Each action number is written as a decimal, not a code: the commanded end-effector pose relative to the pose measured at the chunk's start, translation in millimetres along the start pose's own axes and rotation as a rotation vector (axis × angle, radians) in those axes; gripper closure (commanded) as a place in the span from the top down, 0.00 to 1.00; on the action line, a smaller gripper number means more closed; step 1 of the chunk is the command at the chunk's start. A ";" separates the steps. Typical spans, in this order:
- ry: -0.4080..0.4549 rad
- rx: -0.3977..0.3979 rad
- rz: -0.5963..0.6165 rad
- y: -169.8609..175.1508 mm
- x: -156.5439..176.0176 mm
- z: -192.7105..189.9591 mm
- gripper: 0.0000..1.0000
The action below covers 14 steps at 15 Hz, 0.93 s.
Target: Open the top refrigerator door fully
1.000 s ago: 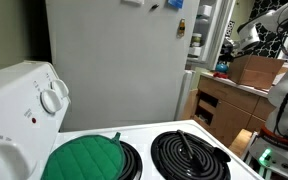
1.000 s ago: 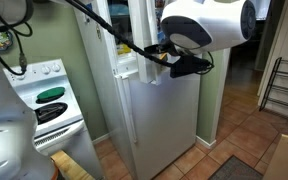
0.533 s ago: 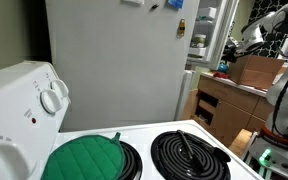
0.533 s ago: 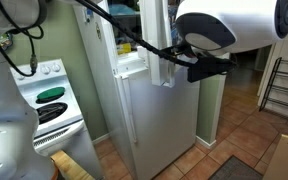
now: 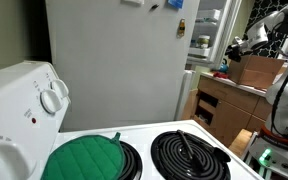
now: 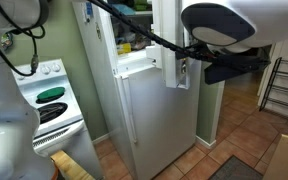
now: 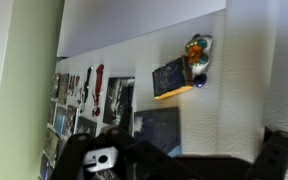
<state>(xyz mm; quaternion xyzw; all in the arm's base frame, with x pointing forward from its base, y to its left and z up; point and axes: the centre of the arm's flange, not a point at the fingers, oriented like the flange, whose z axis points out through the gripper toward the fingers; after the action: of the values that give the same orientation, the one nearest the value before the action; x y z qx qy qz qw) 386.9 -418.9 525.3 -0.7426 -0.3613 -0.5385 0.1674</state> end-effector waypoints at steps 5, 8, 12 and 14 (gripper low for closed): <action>-0.025 0.028 -0.056 10.0 0.2 -28.5 1.00; -0.046 0.039 -0.075 12.9 2.1 -39.6 1.00; -0.080 0.069 -0.088 10.5 4.5 -50.7 1.00; -0.113 0.067 -0.099 6.8 7.5 -58.0 1.00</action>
<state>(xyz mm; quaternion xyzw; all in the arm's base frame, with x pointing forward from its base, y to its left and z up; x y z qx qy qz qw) 363.5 -449.0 550.5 -0.7427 -0.4044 -0.5111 0.1537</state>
